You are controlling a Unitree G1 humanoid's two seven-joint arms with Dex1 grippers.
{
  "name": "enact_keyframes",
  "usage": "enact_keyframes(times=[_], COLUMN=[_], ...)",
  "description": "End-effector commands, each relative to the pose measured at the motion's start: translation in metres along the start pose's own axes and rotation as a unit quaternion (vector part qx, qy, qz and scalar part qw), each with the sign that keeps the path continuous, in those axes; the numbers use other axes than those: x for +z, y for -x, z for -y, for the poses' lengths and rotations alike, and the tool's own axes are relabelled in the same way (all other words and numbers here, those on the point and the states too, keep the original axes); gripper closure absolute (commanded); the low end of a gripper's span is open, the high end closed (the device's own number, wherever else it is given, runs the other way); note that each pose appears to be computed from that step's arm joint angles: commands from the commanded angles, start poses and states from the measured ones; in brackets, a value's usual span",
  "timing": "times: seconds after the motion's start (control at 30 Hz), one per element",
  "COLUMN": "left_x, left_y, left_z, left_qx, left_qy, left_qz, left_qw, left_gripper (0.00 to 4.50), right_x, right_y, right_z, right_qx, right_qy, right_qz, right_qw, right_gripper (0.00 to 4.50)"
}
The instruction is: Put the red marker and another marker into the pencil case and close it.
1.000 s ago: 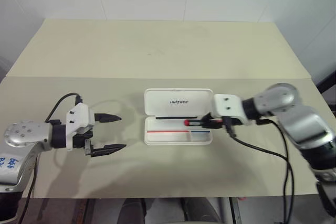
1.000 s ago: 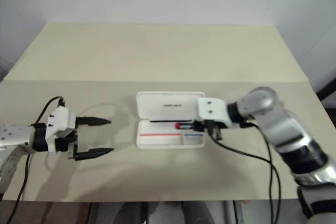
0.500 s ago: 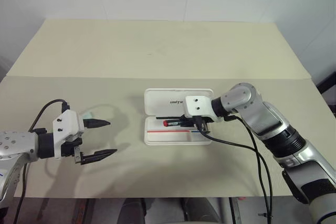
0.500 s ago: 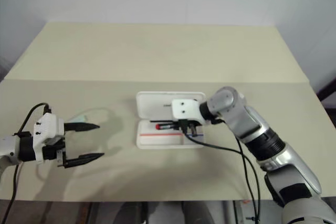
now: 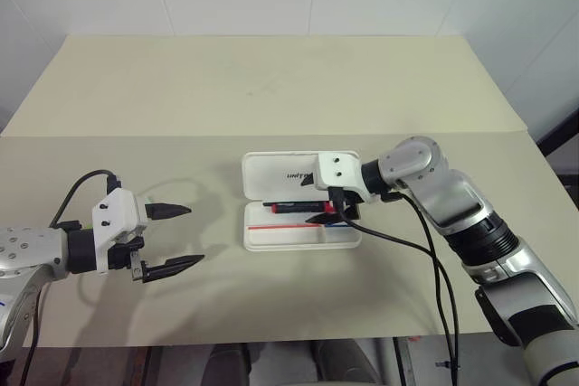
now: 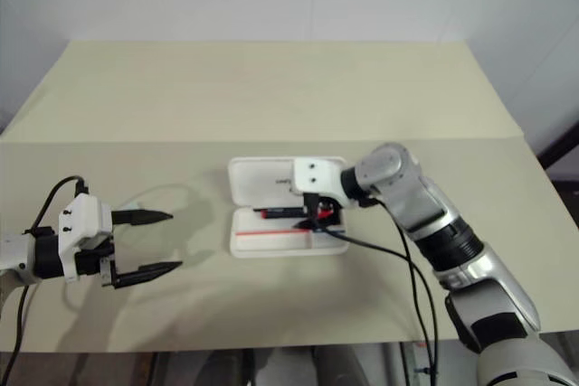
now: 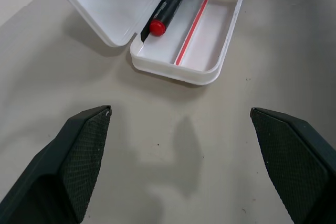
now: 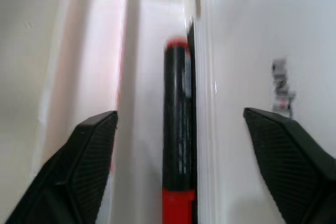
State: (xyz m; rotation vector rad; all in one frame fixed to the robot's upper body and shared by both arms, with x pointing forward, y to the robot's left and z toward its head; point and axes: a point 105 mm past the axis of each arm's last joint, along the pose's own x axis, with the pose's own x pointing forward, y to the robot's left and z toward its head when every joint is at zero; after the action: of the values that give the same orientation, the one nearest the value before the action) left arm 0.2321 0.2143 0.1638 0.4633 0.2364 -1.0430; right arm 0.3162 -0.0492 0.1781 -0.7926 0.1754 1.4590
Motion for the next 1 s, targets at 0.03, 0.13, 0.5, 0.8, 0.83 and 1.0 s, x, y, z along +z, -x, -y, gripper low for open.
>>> enact_keyframes(times=[0.03, 0.13, 0.5, 0.8, 0.83, 1.0], left_x=[0.005, 0.002, -0.053, -0.046, -0.046, -0.057], left_y=[0.005, 0.010, 0.109, 0.150, 0.149, 0.121], left_z=[-0.002, -0.009, -0.065, -0.098, -0.099, -0.107], left_qx=[0.010, 0.029, 0.198, 0.189, 0.183, 0.144], left_qy=[-0.014, -0.016, 0.042, 0.094, 0.099, 0.110], left_qz=[0.008, 0.000, -0.177, -0.300, -0.300, -0.302], left_qw=[1.000, 0.999, 0.963, 0.930, 0.931, 0.936], left_gripper=[0.00, 0.00, 0.00, 0.00, 0.00, 0.00], right_x=[0.031, 0.040, 0.035, 0.028, 0.030, 0.035], right_y=[0.019, 0.031, 0.077, 0.085, 0.083, 0.082], right_z=[-0.007, -0.013, -0.006, -0.009, -0.009, -0.013], right_qx=[0.005, -0.002, -0.099, -0.134, -0.134, -0.148], right_qy=[0.010, 0.009, -0.044, -0.071, -0.070, -0.072], right_qz=[0.078, 0.132, 0.206, 0.203, 0.205, 0.210], right_qw=[0.997, 0.991, 0.973, 0.967, 0.967, 0.964], right_gripper=[0.50, 0.50, 0.04, 0.04, 0.04, 0.04])
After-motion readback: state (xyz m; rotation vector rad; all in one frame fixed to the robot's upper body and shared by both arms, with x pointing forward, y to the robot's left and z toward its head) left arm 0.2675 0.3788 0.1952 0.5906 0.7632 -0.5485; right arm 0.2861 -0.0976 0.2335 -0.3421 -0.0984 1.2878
